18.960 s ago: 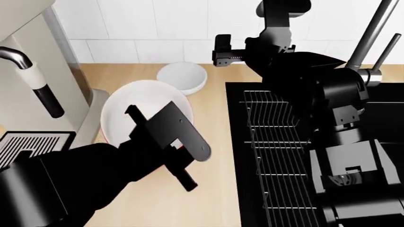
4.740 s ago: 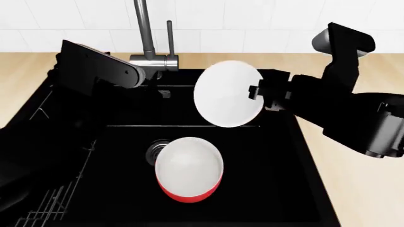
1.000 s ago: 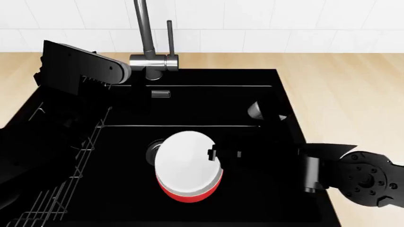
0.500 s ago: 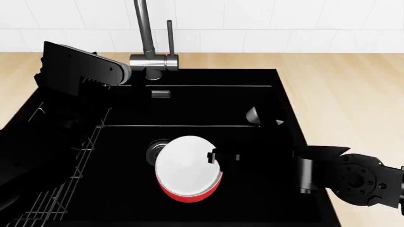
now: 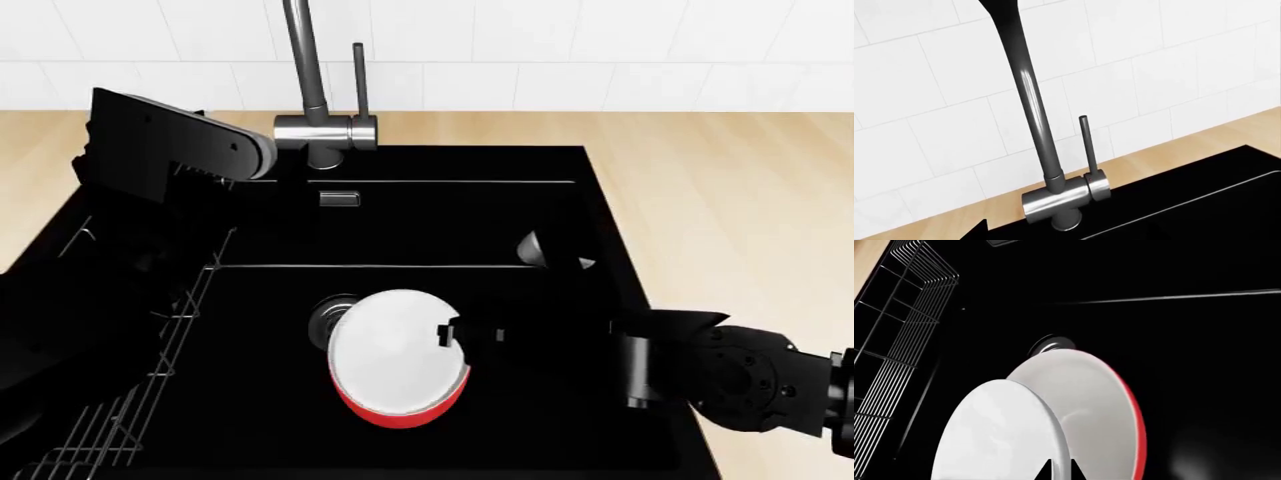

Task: Stack the bowls in the sink.

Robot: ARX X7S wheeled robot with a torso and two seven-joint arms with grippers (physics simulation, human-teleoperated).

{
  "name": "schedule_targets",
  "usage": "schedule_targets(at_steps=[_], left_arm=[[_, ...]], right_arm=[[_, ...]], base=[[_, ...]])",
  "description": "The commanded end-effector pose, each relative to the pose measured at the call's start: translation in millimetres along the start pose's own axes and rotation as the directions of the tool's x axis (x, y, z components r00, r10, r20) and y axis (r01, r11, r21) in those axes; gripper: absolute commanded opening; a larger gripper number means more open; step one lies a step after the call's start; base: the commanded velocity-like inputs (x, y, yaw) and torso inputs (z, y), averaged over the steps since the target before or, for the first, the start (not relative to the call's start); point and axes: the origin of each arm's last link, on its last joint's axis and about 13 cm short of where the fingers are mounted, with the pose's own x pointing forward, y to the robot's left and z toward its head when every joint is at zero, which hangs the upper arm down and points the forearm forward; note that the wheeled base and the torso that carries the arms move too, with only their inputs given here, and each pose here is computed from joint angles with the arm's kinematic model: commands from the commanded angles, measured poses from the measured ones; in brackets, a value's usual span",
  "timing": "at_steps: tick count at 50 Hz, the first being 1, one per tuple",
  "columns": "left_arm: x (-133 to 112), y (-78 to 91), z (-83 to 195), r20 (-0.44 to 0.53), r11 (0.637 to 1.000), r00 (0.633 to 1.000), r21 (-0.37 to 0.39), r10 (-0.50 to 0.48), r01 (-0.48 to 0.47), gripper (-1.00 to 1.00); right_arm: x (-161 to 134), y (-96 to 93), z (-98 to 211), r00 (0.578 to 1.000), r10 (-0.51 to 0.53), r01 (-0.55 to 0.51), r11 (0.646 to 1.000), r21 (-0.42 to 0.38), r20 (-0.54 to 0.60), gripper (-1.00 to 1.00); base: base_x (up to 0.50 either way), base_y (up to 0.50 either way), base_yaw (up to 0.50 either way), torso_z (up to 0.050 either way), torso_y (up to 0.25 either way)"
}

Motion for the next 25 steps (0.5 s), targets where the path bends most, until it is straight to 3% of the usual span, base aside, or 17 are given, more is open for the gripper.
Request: schedule_targets(at_steps=[1, 25], left_arm=[[-0.2, -0.5, -0.6, -0.001, 1.0, 1.0, 0.0, -0.003, 0.003, 1.0], [-0.1, -2.5, -2.9, -0.005, 1.0, 1.0, 0.0, -0.009, 0.009, 1.0]], right_arm=[[-0.1, 0.6, 2.8, 1.0, -0.003, 0.003, 1.0, -0.024, 0.025, 1.0], [-3.4, 3.1, 3.6, 0.999, -0.008, 0.011, 0.998, -0.06, 0.052, 1.0]], base=[[0.0, 0.0, 0.0, 0.0, 0.0], [0.0, 0.0, 0.0, 0.0, 0.0]])
